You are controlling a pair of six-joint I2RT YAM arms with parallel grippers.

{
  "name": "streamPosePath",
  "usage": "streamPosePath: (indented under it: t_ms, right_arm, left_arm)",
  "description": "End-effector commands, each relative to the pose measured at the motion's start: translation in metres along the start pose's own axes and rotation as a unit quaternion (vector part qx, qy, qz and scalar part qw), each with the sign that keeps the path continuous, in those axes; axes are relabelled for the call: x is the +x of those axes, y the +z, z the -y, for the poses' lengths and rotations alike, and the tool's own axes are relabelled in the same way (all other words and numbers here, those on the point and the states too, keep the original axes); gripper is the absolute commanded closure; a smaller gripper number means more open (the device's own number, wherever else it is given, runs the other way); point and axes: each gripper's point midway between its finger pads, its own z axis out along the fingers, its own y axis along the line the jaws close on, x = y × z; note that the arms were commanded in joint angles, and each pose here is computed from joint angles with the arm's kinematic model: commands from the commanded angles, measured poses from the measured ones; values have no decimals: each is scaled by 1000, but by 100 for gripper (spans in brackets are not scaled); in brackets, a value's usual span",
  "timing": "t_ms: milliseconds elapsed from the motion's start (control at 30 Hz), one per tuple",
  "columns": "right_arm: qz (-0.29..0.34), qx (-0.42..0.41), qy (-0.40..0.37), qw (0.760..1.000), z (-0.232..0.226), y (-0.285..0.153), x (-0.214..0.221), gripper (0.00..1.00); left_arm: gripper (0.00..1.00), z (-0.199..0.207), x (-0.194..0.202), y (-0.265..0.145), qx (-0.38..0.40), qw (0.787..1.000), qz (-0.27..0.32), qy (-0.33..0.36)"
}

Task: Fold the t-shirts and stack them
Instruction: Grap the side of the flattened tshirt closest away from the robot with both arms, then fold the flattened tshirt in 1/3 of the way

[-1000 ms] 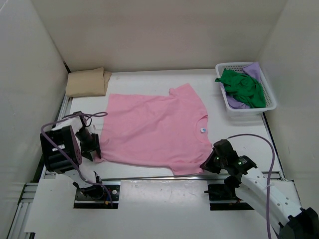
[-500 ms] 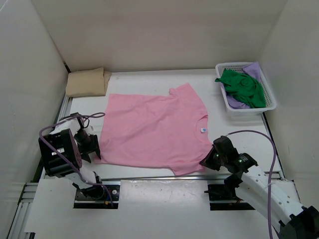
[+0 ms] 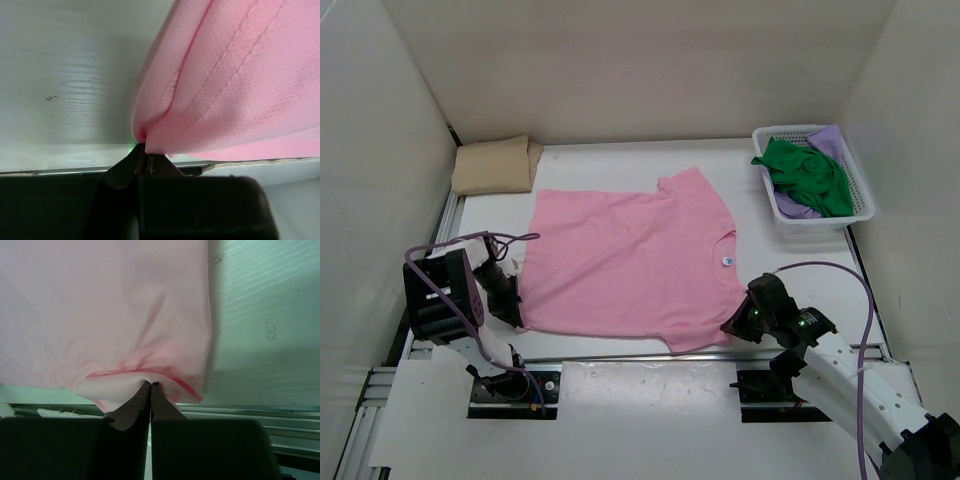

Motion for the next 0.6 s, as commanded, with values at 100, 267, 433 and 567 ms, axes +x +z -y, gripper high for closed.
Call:
streamPosePath:
  t_ms: [100, 267, 433, 567]
  right_arm:
    - [51, -1, -22, 998, -15, -20, -25, 100]
    - [116, 6, -54, 992, -37, -34, -64, 100]
    - [145, 20, -112, 983, -68, -32, -108, 100]
    - [131, 45, -122, 983, -71, -10, -138, 100]
  left_arm:
    - [90, -4, -7, -5, -16, 999, 33, 10]
    - [90, 2, -32, -47, -16, 997, 78, 15]
    - [90, 13, -55, -72, 1, 996, 82, 21]
    - [90, 16, -75, -68, 0, 998, 60, 24]
